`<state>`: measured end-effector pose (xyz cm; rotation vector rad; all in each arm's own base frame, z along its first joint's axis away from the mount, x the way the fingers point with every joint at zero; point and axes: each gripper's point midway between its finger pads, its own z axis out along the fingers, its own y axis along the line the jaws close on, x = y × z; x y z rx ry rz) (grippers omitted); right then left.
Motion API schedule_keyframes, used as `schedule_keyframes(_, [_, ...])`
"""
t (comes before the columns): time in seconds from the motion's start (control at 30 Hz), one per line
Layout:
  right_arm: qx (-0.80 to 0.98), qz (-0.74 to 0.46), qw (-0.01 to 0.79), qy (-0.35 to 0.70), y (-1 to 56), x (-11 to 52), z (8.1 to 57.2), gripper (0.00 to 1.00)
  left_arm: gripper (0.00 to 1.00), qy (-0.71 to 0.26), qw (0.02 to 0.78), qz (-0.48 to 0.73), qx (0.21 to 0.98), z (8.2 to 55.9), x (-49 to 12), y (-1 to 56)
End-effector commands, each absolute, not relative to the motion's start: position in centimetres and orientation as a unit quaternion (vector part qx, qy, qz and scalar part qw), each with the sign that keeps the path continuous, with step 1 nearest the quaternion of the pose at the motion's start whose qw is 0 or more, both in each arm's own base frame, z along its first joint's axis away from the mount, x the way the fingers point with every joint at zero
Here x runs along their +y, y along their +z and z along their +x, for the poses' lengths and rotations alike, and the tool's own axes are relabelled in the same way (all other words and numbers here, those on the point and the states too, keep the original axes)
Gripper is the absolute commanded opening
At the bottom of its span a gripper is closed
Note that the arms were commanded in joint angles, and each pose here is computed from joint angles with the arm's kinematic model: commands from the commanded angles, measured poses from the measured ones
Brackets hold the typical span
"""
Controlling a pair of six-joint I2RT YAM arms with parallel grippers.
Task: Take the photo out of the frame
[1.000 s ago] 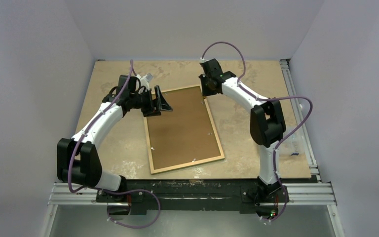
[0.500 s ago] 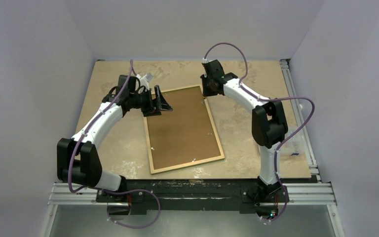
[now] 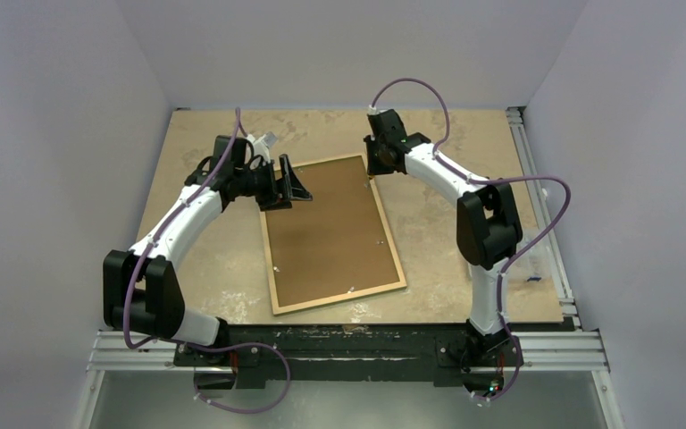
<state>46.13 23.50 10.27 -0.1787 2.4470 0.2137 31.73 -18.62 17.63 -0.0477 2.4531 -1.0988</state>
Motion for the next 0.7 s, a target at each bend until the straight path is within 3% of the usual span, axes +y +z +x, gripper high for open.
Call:
schedule_keyframes(0.0, [0.952, -0.063, 0.294, 0.063, 9.3, 22.7, 43.7, 0.0, 0.76, -0.411, 0.232, -0.016, 0.882, 32.0, -18.8, 18.0])
schedule_keyframes(0.67, [0.953, -0.066, 0.288, 0.066, 9.6, 22.2, 42.3, 0.0, 0.76, -0.415, 0.222, -0.021, 0.882, 32.1, -18.9, 17.4])
